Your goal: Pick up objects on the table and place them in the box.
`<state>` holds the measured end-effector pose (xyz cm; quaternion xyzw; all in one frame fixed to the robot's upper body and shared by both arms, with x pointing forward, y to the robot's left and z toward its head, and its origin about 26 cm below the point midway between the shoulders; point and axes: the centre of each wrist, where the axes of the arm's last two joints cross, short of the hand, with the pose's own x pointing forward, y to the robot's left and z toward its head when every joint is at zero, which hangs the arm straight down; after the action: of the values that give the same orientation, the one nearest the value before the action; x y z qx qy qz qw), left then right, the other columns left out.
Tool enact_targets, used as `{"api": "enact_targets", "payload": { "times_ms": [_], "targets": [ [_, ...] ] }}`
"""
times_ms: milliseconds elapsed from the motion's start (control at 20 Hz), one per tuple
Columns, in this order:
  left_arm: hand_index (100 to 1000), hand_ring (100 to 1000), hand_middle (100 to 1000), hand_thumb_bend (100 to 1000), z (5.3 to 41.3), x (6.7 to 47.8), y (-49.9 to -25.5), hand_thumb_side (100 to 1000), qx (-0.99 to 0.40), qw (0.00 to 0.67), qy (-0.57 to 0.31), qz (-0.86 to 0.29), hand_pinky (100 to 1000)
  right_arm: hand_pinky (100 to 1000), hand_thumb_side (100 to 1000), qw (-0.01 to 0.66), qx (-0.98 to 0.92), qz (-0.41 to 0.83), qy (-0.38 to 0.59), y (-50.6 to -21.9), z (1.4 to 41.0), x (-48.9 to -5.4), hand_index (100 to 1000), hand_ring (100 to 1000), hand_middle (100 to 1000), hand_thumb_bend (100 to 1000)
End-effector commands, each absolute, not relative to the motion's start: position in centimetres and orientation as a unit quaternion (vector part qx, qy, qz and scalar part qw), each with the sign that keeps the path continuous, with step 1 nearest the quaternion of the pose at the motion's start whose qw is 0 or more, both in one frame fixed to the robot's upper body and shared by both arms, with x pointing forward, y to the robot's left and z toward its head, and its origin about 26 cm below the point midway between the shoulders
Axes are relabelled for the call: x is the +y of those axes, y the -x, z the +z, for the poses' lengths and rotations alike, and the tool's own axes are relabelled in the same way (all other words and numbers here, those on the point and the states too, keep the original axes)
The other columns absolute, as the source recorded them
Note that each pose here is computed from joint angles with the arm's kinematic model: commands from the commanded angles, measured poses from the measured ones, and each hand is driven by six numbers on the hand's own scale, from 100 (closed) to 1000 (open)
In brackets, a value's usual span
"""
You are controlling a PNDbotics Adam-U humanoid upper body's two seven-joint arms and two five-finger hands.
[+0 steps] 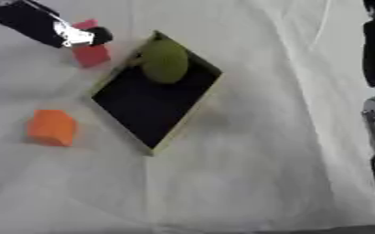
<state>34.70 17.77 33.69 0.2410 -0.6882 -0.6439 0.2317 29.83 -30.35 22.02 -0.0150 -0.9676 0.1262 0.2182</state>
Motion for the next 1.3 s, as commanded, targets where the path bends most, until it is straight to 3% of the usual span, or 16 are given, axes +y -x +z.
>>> {"api": "enact_targets", "payload": {
  "times_ms": [50,200,550,1300],
  "targets": [
    [928,858,820,510,34.7,19.4,-32.0,442,-0.68,0.224,-0.247,-0.653,911,870,624,0.205,-0.968,0.14,0.029,-29.4,22.9,-30.8,807,913,705,100],
    [932,869,827,562,34.3,20.5,-30.0,463,-0.672,0.235,-0.245,-0.658,925,870,623,0.207,-0.968,0.141,0.032,-29.3,22.8,-30.9,807,913,705,100],
    [926,866,818,683,31.6,23.1,-29.8,546,-0.645,0.24,-0.256,-0.679,922,870,621,0.206,-0.967,0.143,0.036,-29.3,22.7,-31.0,807,914,705,100],
    [932,866,823,672,27.4,25.4,-29.7,522,-0.609,0.303,-0.234,-0.695,922,870,619,0.203,-0.968,0.144,0.036,-29.4,22.6,-30.7,808,917,704,100]
  ]
}}
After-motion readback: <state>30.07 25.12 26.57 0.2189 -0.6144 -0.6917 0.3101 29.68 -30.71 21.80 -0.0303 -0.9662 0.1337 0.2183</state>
